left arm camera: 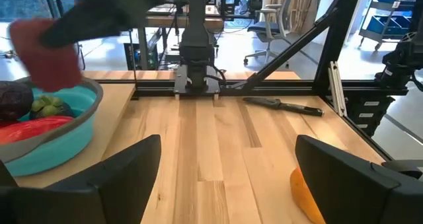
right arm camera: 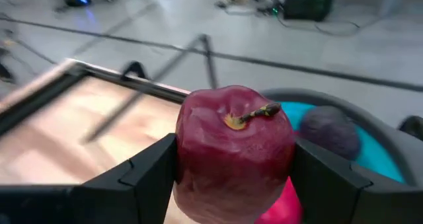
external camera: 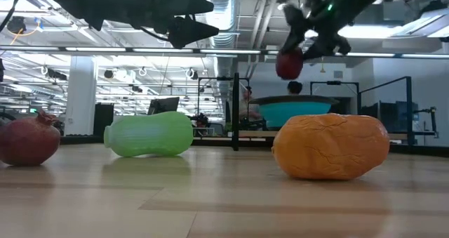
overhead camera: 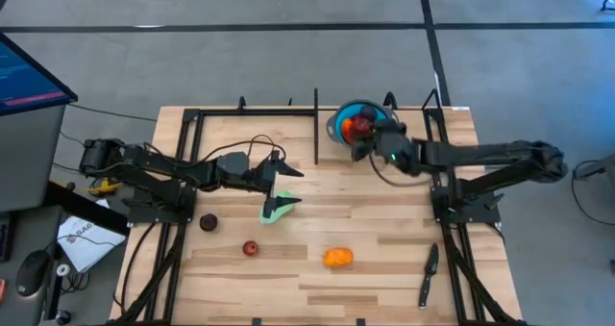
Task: Pick & Place Fruit
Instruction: Put the red apple into the blue strainer bowl on the shelf, then put the green chayote into the blue strainer bowl on the shelf
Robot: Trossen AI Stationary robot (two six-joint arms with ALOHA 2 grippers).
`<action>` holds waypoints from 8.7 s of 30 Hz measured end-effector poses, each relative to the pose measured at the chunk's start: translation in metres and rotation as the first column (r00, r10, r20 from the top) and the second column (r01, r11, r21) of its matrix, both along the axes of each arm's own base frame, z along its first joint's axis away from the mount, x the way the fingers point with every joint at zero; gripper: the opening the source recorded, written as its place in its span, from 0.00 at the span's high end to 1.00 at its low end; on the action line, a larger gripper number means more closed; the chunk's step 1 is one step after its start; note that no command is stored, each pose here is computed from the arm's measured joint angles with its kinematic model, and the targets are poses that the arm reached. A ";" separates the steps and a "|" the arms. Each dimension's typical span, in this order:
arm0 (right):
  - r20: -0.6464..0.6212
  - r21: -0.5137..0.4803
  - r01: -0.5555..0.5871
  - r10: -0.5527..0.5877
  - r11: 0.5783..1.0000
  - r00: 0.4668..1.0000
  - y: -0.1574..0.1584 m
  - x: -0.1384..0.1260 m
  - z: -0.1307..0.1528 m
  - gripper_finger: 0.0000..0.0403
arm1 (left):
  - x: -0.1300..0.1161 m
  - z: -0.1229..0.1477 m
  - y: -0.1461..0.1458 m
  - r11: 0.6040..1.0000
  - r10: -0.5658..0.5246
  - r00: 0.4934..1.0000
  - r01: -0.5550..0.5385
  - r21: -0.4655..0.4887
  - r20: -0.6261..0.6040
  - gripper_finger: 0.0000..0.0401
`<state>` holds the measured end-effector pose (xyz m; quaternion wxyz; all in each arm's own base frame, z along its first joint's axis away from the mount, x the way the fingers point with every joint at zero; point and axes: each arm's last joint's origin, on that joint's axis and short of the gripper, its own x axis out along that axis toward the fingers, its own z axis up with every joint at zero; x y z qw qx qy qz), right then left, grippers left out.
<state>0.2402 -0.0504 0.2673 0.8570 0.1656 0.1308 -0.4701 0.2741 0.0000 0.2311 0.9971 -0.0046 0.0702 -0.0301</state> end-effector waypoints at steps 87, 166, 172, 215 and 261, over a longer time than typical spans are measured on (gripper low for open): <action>-0.291 0.208 -0.617 0.651 0.759 0.702 0.183 0.079 -0.063 0.19 | -0.023 -0.044 -0.023 0.955 -0.221 0.917 0.135 -0.263 -0.331 0.15; 0.303 -0.317 -0.358 0.451 0.878 0.840 0.176 0.053 -0.066 0.05 | -0.025 0.010 -0.022 0.994 -0.020 0.996 0.010 0.105 0.092 0.25; 0.239 -0.394 -0.378 0.491 0.838 0.838 0.176 0.052 -0.060 0.05 | -0.025 0.010 -0.023 0.996 -0.050 0.994 0.043 0.078 0.096 0.25; 0.166 -0.340 -0.490 0.564 0.803 0.809 0.123 0.031 0.010 0.41 | -0.026 -0.006 0.008 0.994 0.106 0.992 -0.104 0.029 -0.073 0.01; -0.052 0.438 -0.211 0.259 0.874 0.965 -0.154 0.015 0.023 0.34 | -0.026 -0.005 0.007 0.991 0.131 0.990 -0.129 0.037 -0.055 0.11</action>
